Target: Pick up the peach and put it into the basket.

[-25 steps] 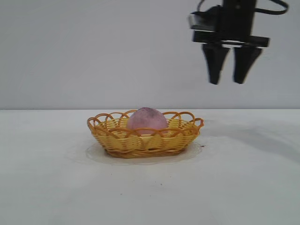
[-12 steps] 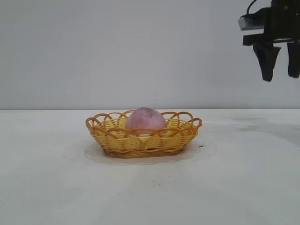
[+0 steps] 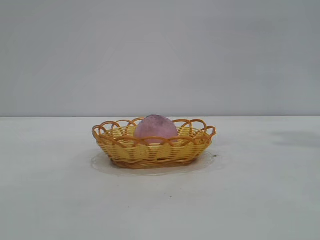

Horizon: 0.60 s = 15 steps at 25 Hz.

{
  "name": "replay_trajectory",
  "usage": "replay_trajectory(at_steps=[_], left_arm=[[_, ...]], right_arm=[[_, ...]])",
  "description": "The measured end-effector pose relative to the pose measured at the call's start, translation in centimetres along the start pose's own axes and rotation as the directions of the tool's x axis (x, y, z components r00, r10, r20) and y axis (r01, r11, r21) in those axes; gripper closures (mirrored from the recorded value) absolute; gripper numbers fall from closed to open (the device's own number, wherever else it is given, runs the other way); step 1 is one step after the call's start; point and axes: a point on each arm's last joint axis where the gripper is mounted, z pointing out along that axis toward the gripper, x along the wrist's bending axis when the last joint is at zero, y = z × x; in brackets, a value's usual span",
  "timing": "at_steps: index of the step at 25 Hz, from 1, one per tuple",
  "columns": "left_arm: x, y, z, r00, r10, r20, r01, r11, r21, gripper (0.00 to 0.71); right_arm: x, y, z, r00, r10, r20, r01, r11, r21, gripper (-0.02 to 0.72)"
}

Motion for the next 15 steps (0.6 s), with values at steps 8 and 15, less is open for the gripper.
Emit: replay_trajectory(at_steps=[8,15], left_arm=[[0.0,0.0,0.0,1.000,0.000,0.000,0.000,1.000,0.000,0.161],[0.0,0.0,0.0,1.000,0.000,0.000,0.000,1.000,0.000,0.161]], right_arm=[[0.6,-7.4,-6.3,1.000,0.001,0.001,-0.001,1.000,-0.012,0.283],[1.5,-16.6,-9.4,1.000,0.004,-0.008,-0.004,1.000,-0.019,0.283]])
